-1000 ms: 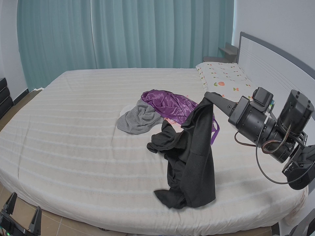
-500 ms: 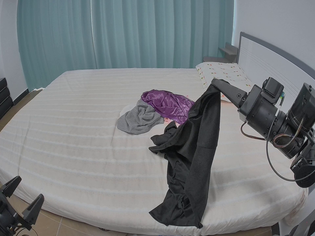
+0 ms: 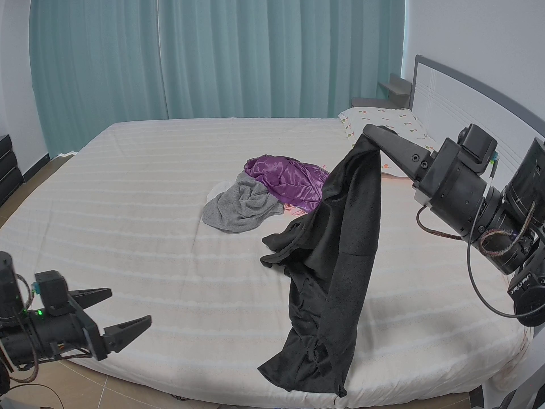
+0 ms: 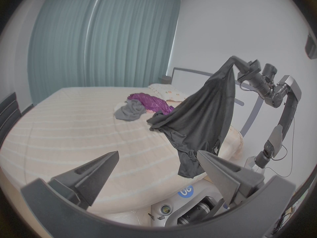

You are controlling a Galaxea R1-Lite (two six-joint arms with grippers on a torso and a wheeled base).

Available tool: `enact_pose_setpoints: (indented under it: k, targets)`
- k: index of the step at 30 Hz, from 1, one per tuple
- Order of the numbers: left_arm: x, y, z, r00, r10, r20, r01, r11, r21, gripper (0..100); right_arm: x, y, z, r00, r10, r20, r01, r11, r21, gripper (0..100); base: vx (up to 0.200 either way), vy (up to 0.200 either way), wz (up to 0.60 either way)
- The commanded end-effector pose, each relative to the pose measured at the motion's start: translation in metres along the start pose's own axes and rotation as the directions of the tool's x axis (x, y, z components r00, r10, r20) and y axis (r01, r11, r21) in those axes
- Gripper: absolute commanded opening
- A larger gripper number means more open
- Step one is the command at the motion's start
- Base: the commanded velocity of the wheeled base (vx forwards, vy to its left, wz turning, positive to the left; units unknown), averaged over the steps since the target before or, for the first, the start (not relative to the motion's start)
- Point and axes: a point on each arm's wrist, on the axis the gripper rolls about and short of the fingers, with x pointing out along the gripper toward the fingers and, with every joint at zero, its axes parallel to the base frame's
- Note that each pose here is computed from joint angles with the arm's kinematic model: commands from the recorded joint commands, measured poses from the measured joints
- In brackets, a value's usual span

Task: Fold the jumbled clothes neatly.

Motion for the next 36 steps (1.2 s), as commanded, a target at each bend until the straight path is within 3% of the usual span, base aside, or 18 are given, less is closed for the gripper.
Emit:
enact_pose_setpoints:
  k: [1, 2, 7, 14, 26, 36]
  targets:
    - [0.097, -0.003, -0.017, 0.971, -0.107, -0.216, 0.101, 0.994, -0.037, 100, -0.001, 0.009, -0.002, 1.0, 0.027, -0.007, -0.027, 0.999, -0.017, 0, 0.0, 0.0, 0.0]
    - [0.123, -0.005, -0.023, 0.968, -0.094, -0.234, 0.086, 0.995, -0.043, 100, -0.002, 0.009, -0.002, 1.0, 0.028, -0.006, -0.028, 0.999, -0.018, 0, 0.0, 0.0, 0.0]
    - [0.155, -0.007, -0.033, 0.969, -0.093, -0.23, 0.081, 0.995, -0.061, 100, -0.003, 0.009, -0.001, 1.0, 0.028, -0.004, -0.028, 0.999, -0.019, 0, 0.0, 0.0, 0.0]
    - [0.212, -0.004, -0.045, 0.98, -0.002, -0.201, -0.006, 0.999, -0.041, 100, -0.001, 0.006, -0.003, 1.0, 0.017, -0.011, -0.017, 1.0, -0.019, 0, 0.0, 0.0, 0.0]
    - [0.277, -0.016, -0.054, 0.985, -0.023, -0.174, 0.008, 0.996, -0.086, 100, -0.001, 0.008, 0.0, 1.0, 0.025, 0.0, -0.025, 0.999, -0.021, 0, 0.0, 0.0, 0.0]
    - [0.348, -0.012, -0.057, 0.996, 0.064, -0.063, -0.069, 0.995, -0.068, 100, -0.001, 0.008, 0.0, 1.0, 0.026, 0.001, -0.026, 0.999, -0.022, 0, 0.0, 0.0, 0.0]
